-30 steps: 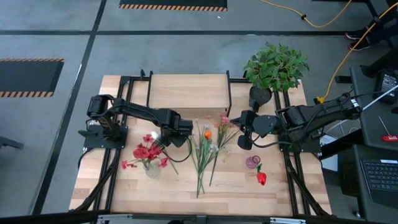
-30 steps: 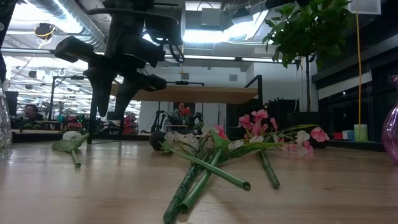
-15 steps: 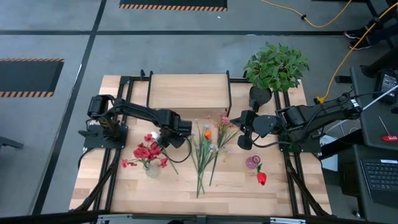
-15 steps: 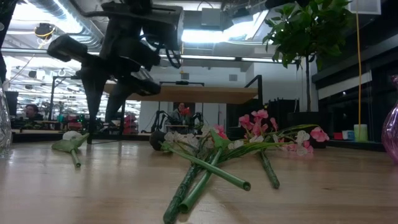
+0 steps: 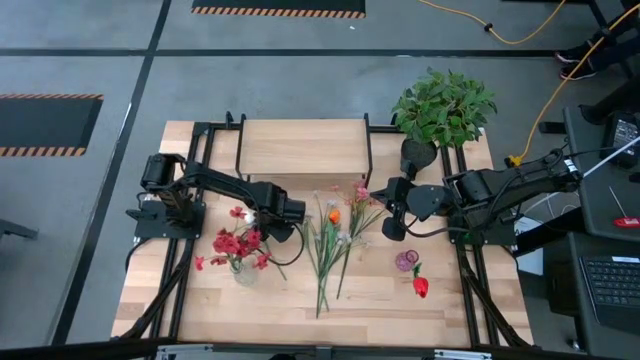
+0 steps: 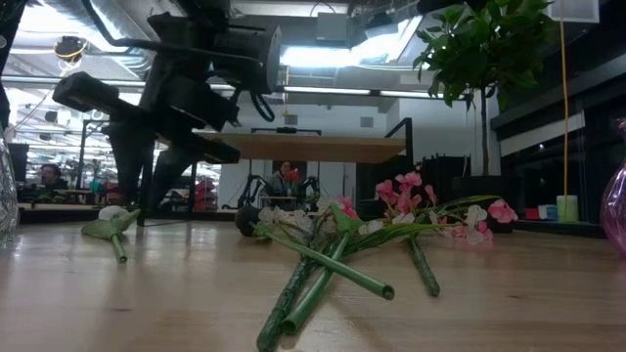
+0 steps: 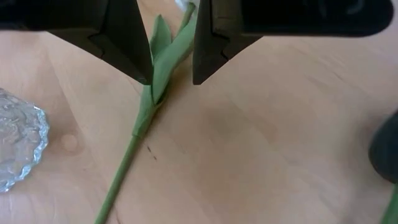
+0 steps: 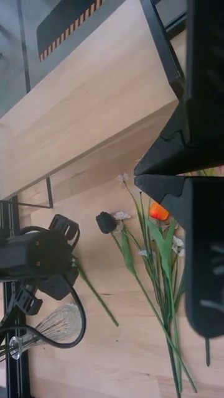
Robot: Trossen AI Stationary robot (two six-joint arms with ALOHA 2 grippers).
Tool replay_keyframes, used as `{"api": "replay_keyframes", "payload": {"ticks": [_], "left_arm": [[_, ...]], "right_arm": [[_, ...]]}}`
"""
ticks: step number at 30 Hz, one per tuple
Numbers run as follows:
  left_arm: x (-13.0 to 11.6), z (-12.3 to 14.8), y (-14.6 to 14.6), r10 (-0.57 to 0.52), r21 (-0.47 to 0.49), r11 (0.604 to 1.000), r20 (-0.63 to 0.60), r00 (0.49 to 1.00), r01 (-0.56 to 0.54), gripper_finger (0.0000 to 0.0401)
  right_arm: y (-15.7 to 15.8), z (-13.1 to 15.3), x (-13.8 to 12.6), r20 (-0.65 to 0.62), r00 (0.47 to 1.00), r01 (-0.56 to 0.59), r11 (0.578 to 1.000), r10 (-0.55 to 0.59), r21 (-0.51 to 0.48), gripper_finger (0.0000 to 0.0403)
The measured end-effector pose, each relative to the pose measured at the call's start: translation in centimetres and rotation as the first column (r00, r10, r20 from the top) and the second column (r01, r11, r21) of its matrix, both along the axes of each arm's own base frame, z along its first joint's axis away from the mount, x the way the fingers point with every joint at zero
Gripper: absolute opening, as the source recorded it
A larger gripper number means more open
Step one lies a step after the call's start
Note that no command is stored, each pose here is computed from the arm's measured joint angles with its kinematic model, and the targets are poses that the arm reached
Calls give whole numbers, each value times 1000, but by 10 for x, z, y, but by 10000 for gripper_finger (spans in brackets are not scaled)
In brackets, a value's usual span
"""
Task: Pick and place flowers into a vace then onto a shelf
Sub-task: Put the white flower into the pink vase
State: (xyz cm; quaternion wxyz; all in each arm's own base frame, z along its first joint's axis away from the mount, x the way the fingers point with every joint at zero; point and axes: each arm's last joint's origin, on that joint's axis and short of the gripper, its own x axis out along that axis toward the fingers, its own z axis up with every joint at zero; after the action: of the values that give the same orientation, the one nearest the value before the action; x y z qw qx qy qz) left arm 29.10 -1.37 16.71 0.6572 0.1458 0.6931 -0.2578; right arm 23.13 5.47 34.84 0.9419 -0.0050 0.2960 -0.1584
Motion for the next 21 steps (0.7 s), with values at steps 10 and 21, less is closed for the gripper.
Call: {"api": "replay_keyframes", "payload": {"ticks": [10, 21], "left_arm": [[-13, -16, 2, 0, 13, 1000, -54, 999, 0, 110], [-12, -20, 5, -12, 94, 995, -41, 999, 16, 108]], "right_arm": [[0, 0, 0, 1, 1000, 0, 1000, 0, 0, 8], [0, 0, 0, 4, 1000, 0, 1000, 0, 1, 8]]}}
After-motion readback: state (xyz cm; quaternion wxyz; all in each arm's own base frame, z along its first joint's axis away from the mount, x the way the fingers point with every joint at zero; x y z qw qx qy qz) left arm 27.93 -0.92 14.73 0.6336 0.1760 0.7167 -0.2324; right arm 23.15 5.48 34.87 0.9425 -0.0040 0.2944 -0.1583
